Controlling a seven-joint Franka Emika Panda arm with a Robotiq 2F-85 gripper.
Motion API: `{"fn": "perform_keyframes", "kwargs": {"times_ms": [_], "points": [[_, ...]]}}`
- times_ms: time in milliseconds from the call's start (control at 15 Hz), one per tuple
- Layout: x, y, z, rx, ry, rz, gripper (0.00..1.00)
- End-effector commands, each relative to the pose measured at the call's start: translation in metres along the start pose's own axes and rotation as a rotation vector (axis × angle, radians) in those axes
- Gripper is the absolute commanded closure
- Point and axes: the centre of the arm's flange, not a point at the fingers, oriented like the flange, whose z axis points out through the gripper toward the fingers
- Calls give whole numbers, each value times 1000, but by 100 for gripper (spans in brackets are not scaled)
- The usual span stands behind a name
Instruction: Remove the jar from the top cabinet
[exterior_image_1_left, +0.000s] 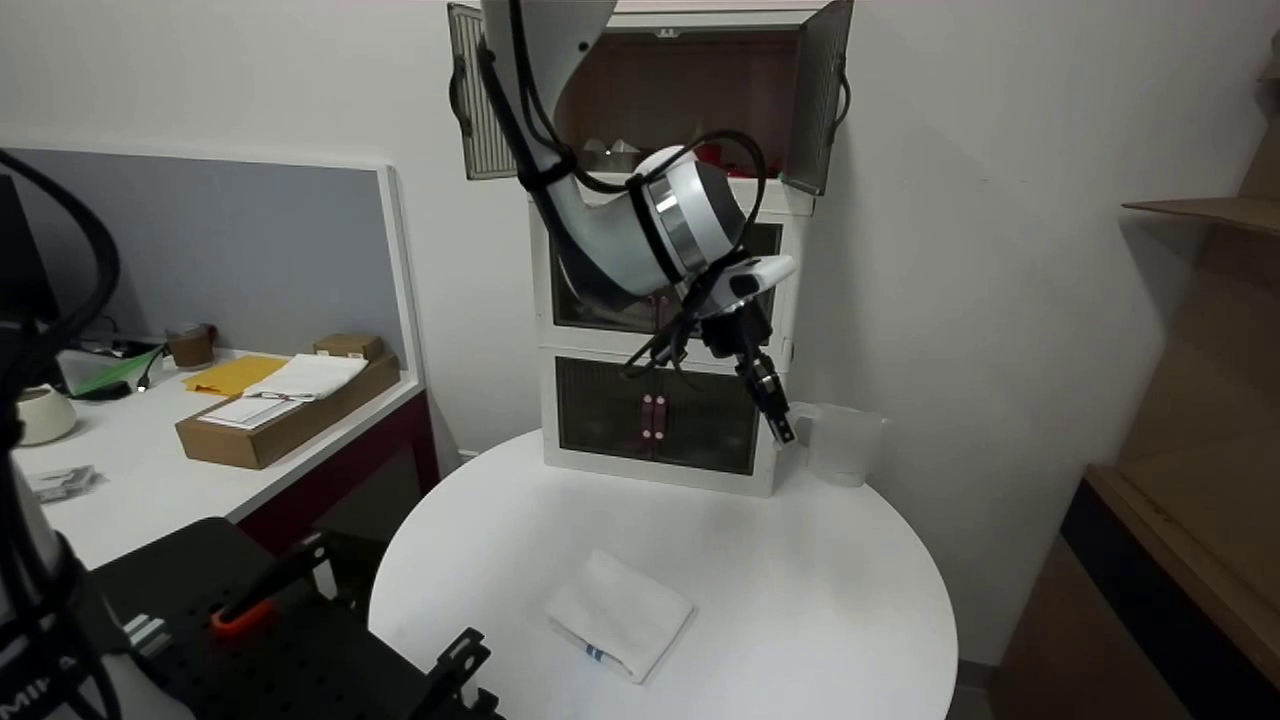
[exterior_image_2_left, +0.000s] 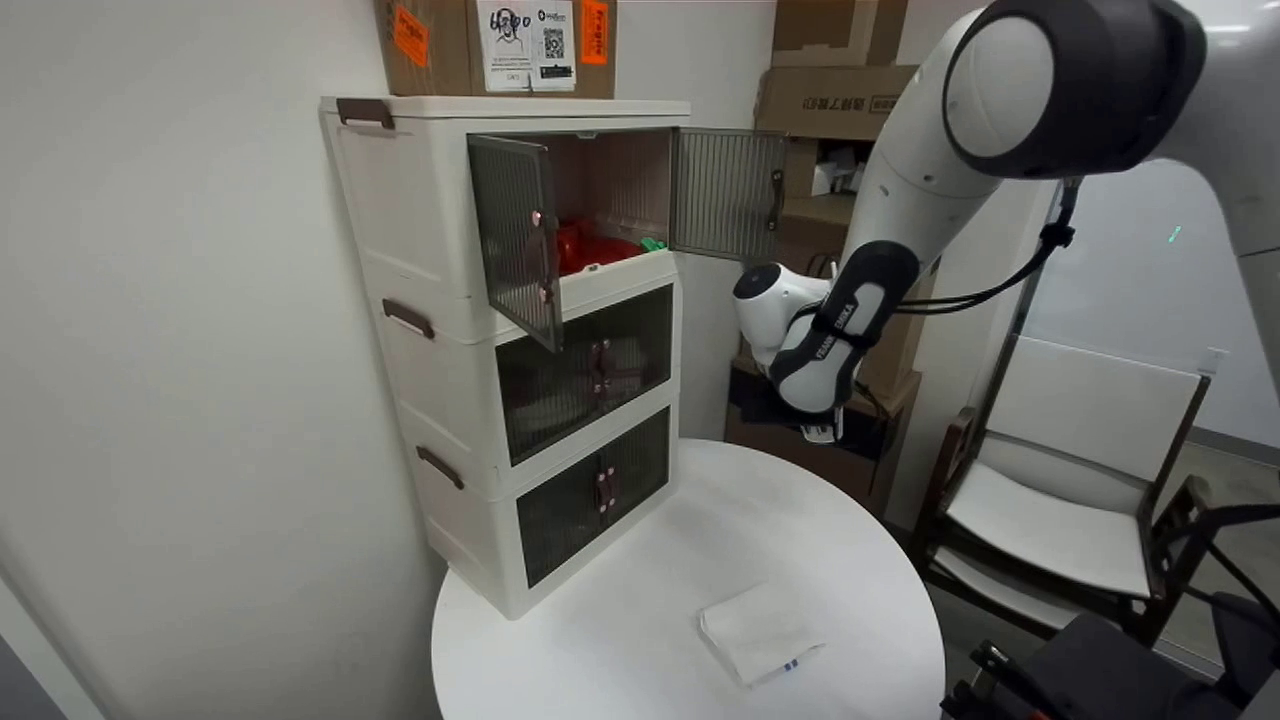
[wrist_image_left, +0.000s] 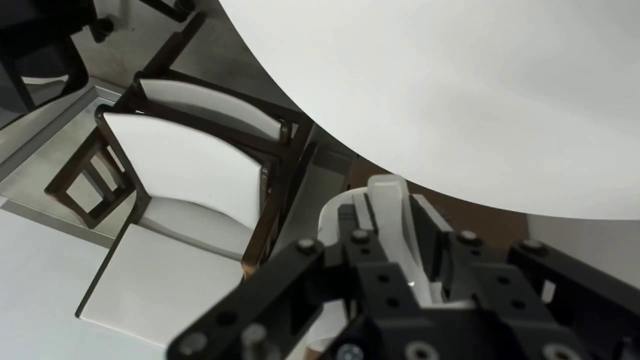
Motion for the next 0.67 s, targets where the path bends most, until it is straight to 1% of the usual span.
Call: {"fn": "perform_keyframes", "kwargs": {"times_ms": [0, 200, 333, 600], "points": [[-2, -46, 31, 15, 14, 32, 94], [-21, -85, 48, 31, 57, -13, 94], [-38, -108, 58, 42, 83, -71, 94], [-73, -144, 80, 70, 69, -151, 94]]}}
